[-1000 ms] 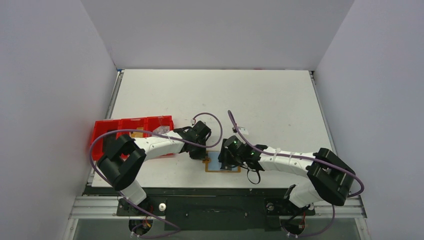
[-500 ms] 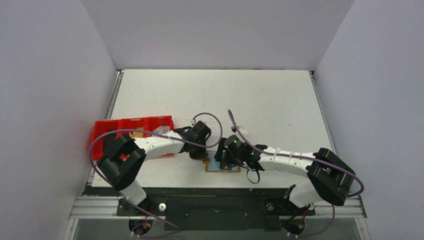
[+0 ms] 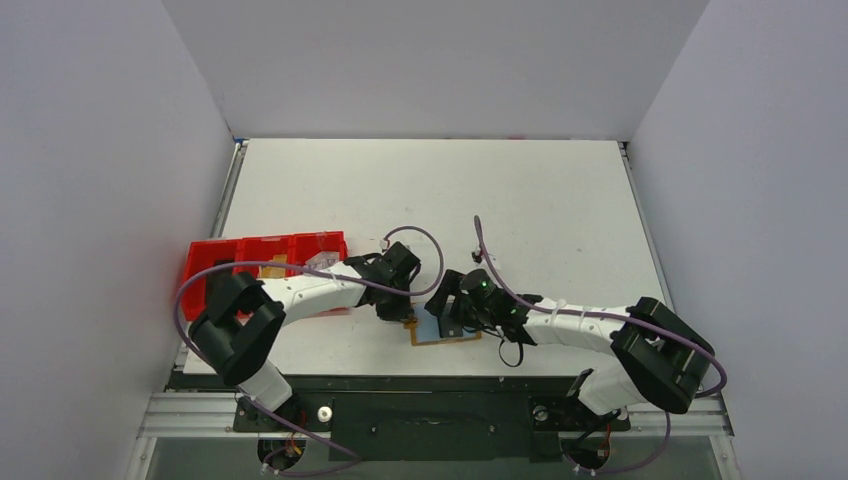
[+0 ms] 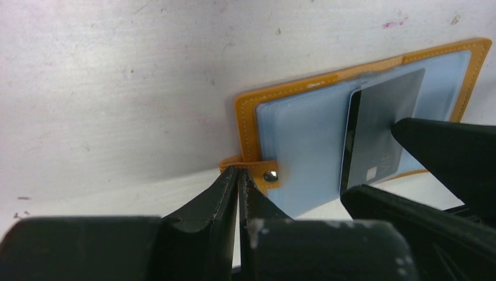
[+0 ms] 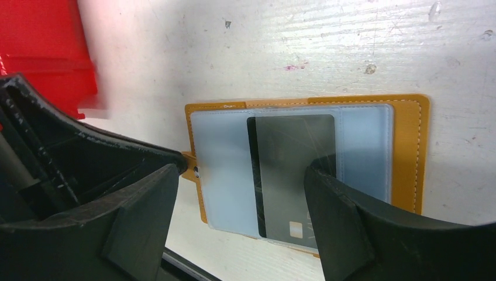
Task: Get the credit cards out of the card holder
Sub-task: Remove the credit card from the card holder, then place the credit card in the storage box.
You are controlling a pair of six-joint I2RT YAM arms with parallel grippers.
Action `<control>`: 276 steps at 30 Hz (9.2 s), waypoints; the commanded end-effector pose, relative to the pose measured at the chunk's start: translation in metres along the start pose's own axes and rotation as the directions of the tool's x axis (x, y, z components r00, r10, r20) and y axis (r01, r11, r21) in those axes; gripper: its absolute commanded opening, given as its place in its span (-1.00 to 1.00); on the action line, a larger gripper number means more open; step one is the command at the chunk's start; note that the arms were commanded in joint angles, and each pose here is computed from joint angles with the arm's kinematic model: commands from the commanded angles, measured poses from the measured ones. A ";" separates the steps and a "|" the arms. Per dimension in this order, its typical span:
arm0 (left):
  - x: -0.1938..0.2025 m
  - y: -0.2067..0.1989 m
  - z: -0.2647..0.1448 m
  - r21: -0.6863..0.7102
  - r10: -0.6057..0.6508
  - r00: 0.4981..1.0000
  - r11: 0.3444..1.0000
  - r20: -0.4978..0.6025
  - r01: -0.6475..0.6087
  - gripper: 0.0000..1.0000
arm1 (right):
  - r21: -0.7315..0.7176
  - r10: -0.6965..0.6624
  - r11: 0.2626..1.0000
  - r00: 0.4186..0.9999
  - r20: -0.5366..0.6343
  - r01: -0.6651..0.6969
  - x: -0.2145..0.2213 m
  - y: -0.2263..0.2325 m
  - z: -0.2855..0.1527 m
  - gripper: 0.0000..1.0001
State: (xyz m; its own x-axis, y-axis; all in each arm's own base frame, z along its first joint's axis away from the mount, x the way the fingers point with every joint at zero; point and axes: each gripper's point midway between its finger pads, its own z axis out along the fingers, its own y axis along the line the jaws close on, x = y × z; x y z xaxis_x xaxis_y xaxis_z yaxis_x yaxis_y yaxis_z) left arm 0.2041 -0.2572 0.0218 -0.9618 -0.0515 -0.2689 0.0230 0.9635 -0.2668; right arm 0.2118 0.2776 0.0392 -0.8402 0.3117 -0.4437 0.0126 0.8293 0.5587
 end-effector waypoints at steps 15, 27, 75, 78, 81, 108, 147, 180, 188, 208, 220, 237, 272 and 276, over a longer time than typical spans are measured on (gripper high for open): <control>-0.032 -0.064 -0.061 0.255 -0.046 0.996 0.967 0.075 0.025 -0.68 | 0.015 0.128 0.992 0.992 0.006 -0.128 0.006 -0.021 -0.002 0.56; -0.012 -0.069 -0.004 0.319 -0.111 0.992 0.939 -0.062 0.125 -0.69 | 0.007 0.129 0.992 0.991 0.021 -0.130 -0.001 -0.018 -0.005 0.53; -0.014 -0.054 -0.009 0.379 -0.197 0.978 0.901 -0.068 0.208 -0.74 | 0.240 0.005 0.971 0.999 -0.048 0.007 0.021 -0.064 0.000 -0.84; -0.016 -0.055 -0.013 0.398 -0.190 0.980 0.896 -0.058 0.197 -0.74 | 0.239 0.006 0.971 0.999 -0.050 0.006 0.022 -0.064 0.000 -0.85; -0.015 -0.060 -0.013 0.423 -0.181 0.981 0.885 -0.073 0.195 -0.73 | 0.242 0.005 0.970 0.998 -0.055 0.008 0.023 -0.064 0.002 -0.88; -0.009 -0.068 0.007 0.448 -0.166 0.980 0.872 -0.113 0.199 -0.74 | 0.250 0.000 0.968 0.998 -0.061 0.015 0.025 -0.066 0.002 -0.92; -0.011 -0.030 0.001 0.384 -0.178 0.974 0.897 -0.144 0.220 -0.98 | 0.383 -0.076 0.917 0.991 -0.112 0.114 0.029 -0.090 0.005 -1.00; -0.012 -0.013 -0.001 0.355 -0.176 0.977 0.911 -0.122 0.208 -0.89 | 0.407 -0.081 0.905 0.990 -0.112 0.120 0.032 -0.097 0.005 -1.00; -0.013 -0.024 -0.004 0.414 -0.198 0.969 0.878 -0.145 0.242 -1.00 | 0.330 -0.076 0.938 0.993 -0.094 0.103 0.027 -0.076 0.005 -0.73; -0.033 -0.057 -0.025 0.586 -0.377 0.902 0.690 -0.212 0.426 -1.00 | -0.030 0.150 0.988 0.986 -0.079 -0.153 0.019 -0.028 -0.009 -0.08; -0.032 -0.057 -0.024 0.580 -0.385 0.896 0.687 -0.221 0.438 -1.00 | -0.123 0.273 0.951 0.956 -0.104 -0.285 0.019 -0.023 -0.005 -0.28; -0.031 -0.019 -0.026 0.368 -0.234 0.967 0.894 -0.102 0.255 -1.00 | 0.056 0.177 0.983 0.982 -0.061 -0.173 0.014 -0.052 -0.005 -0.83; -0.072 0.024 -0.113 0.232 -0.098 0.980 0.971 0.175 0.056 -1.00 | 0.072 0.043 0.996 0.999 0.007 -0.043 -0.027 -0.023 -0.029 -0.73; -0.076 0.030 -0.124 0.222 -0.100 0.975 0.974 0.199 0.055 -1.00 | 0.062 0.025 0.998 0.999 0.039 -0.027 -0.038 -0.015 -0.037 -0.57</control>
State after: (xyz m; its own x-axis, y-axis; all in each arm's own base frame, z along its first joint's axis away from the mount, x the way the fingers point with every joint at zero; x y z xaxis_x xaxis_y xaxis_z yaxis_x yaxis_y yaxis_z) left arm 0.2390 -0.2032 0.1264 -0.9113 -0.2014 -0.3590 0.0057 0.8659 -0.5002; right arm 0.2090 0.2340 0.0448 -0.8571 0.3477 -0.3802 0.1137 0.8474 0.5187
